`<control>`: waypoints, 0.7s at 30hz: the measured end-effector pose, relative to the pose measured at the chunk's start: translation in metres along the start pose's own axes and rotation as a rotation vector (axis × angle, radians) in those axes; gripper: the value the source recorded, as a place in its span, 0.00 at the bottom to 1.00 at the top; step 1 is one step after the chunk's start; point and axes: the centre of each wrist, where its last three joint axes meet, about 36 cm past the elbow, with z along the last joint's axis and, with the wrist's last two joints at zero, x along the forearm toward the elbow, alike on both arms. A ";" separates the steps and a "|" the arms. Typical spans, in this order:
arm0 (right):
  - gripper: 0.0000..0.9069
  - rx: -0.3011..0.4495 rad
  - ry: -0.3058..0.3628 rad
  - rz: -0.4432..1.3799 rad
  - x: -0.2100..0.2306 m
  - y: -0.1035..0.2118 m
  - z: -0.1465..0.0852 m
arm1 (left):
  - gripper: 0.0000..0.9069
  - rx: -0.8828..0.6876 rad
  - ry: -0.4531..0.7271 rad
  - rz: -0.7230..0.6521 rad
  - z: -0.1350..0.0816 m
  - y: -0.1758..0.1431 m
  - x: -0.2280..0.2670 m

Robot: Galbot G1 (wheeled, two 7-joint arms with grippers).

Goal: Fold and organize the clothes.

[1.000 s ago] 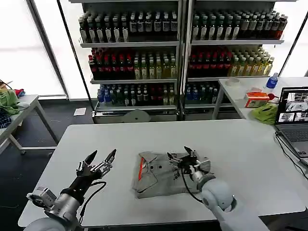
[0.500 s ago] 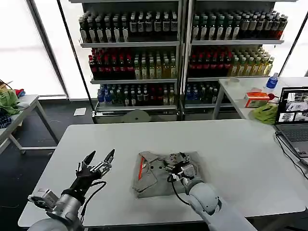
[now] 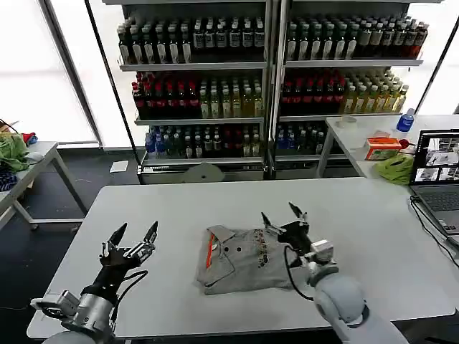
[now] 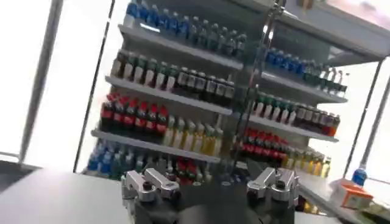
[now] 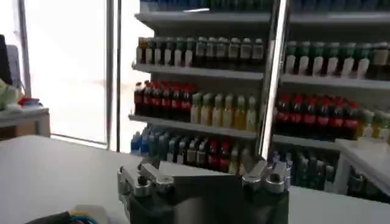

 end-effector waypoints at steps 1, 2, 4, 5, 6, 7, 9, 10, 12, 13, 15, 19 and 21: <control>1.00 -0.007 -0.017 0.009 0.005 -0.007 0.000 | 1.00 -0.016 -0.011 -0.009 0.001 0.002 0.001; 1.00 -0.015 -0.033 0.020 0.012 -0.014 0.001 | 1.00 -0.032 -0.023 -0.019 0.002 0.003 0.002; 1.00 -0.026 -0.048 0.036 0.022 -0.026 0.005 | 1.00 -0.056 -0.039 -0.033 0.005 0.006 0.005; 1.00 -0.033 -0.052 0.046 0.029 -0.033 0.008 | 1.00 -0.069 -0.046 -0.044 0.007 0.008 0.006; 1.00 -0.041 -0.056 0.055 0.034 -0.037 0.010 | 1.00 -0.080 -0.051 -0.049 0.009 0.009 0.008; 1.00 -0.047 -0.060 0.062 0.040 -0.041 0.012 | 1.00 -0.094 -0.056 -0.053 0.010 0.010 0.009; 1.00 -0.056 -0.068 0.071 0.050 -0.047 0.017 | 1.00 -0.126 -0.062 -0.061 0.014 0.014 0.011; 1.00 -0.059 -0.071 0.073 0.055 -0.049 0.019 | 1.00 -0.141 -0.064 -0.065 0.017 0.016 0.013; 1.00 -0.066 -0.076 0.074 0.065 -0.051 0.023 | 1.00 -0.172 -0.071 -0.070 0.020 0.020 0.015; 1.00 -0.068 -0.079 0.074 0.070 -0.051 0.025 | 1.00 -0.184 -0.078 -0.070 0.022 0.021 0.017; 1.00 -0.072 -0.085 0.075 0.078 -0.051 0.029 | 1.00 -0.203 -0.083 -0.072 0.025 0.022 0.021; 1.00 -0.070 -0.086 0.066 0.094 -0.046 0.038 | 1.00 -0.238 -0.090 -0.073 0.031 0.023 0.031; 1.00 -0.068 -0.078 0.063 0.101 -0.044 0.044 | 1.00 -0.252 -0.089 -0.070 0.033 0.023 0.035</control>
